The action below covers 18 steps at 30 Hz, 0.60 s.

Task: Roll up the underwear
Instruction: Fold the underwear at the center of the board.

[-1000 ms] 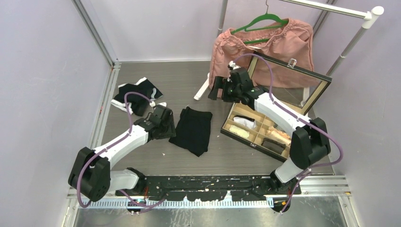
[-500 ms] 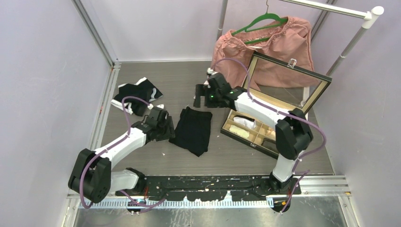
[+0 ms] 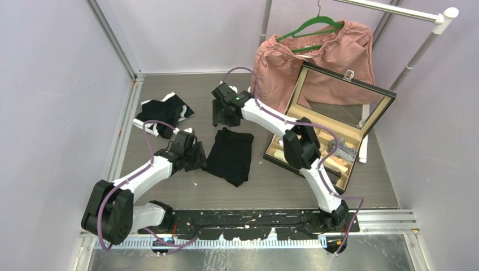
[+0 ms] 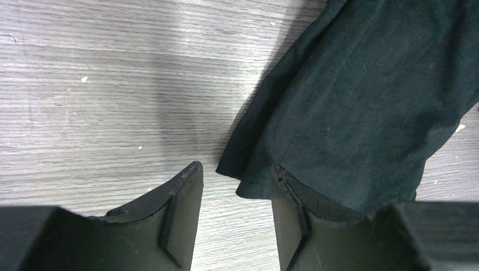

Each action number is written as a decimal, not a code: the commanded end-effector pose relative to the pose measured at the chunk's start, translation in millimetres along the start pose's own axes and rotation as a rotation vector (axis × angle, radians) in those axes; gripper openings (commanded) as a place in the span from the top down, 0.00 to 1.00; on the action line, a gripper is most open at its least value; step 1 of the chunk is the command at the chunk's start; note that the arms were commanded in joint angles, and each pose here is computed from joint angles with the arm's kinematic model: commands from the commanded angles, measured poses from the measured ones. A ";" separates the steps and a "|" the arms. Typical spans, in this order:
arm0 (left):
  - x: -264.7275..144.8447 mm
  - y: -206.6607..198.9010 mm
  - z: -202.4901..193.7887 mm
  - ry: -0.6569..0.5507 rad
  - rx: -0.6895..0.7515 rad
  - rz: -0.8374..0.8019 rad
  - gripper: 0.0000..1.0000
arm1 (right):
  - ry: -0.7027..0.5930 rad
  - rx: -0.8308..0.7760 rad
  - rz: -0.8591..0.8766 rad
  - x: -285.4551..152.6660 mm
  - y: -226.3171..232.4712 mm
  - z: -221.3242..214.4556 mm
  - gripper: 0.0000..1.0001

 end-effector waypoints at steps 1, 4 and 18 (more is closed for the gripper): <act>-3.8 -3.1 7.5 -0.059 0.011 -0.048 0.52 | 0.008 -0.035 -0.114 -2.3 4.4 -7.1 0.34; -4.2 -3.5 7.3 -0.064 0.014 -0.057 0.52 | 0.022 -0.050 -0.138 2.7 6.4 -12.4 0.37; -3.4 -4.8 6.9 -0.060 0.021 -0.082 0.54 | 0.048 -0.076 -0.136 23.9 21.4 -26.8 0.45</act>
Point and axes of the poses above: each gripper's point midway between its finger pads, its own x axis out along the fingers, its own y axis along the line the jaws close on, z = x × y, the point moved 10 cm from there along -x, back along the fingers, and after that the axes turned 12 degrees about x, right-handed, at the moved point
